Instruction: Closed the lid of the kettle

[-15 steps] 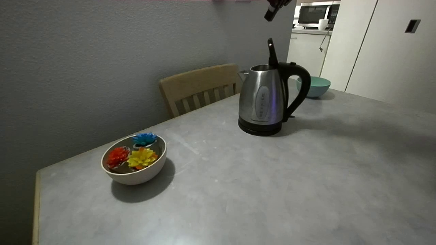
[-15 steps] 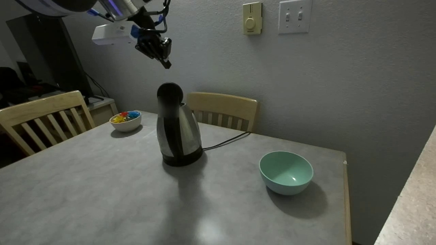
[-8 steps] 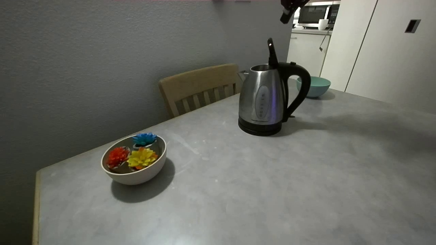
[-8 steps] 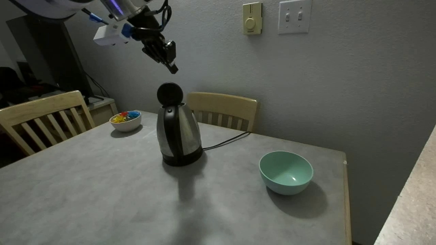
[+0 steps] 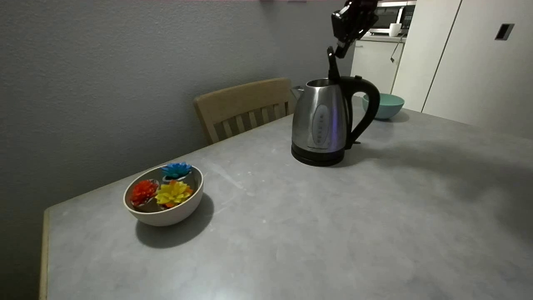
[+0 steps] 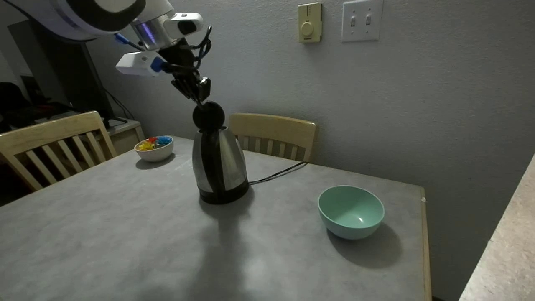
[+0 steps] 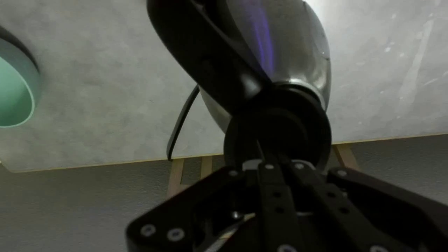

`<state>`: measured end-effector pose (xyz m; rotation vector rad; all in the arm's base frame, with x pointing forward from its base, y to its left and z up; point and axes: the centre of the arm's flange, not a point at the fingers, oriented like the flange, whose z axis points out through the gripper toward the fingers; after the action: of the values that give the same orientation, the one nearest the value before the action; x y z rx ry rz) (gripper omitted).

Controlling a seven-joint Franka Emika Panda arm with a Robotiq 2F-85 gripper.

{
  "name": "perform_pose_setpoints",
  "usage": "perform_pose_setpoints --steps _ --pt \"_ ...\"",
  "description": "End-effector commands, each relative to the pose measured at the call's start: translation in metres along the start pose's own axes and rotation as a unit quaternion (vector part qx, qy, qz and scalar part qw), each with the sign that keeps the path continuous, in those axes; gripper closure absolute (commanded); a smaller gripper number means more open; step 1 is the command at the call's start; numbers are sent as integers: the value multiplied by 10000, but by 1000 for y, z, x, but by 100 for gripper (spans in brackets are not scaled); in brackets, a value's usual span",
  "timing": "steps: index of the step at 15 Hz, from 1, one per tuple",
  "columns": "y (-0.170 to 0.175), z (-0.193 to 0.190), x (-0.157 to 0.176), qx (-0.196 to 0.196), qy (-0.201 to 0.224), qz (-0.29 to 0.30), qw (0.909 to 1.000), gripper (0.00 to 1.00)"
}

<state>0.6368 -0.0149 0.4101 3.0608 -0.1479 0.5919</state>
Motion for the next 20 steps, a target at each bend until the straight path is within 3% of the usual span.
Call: perform_pose_setpoints --steps 1,8,12,16,20 --pt "-12 31 20 279 -20 -356 9990 100" --pt "-30 58 37 349 -143 -797 9961 100" --pt "-16 107 42 198 -894 -561 9942 100" --pt "-22 101 53 103 -1099 -605 9920 100" --pt "-35 72 50 179 -851 -861 9925 100"
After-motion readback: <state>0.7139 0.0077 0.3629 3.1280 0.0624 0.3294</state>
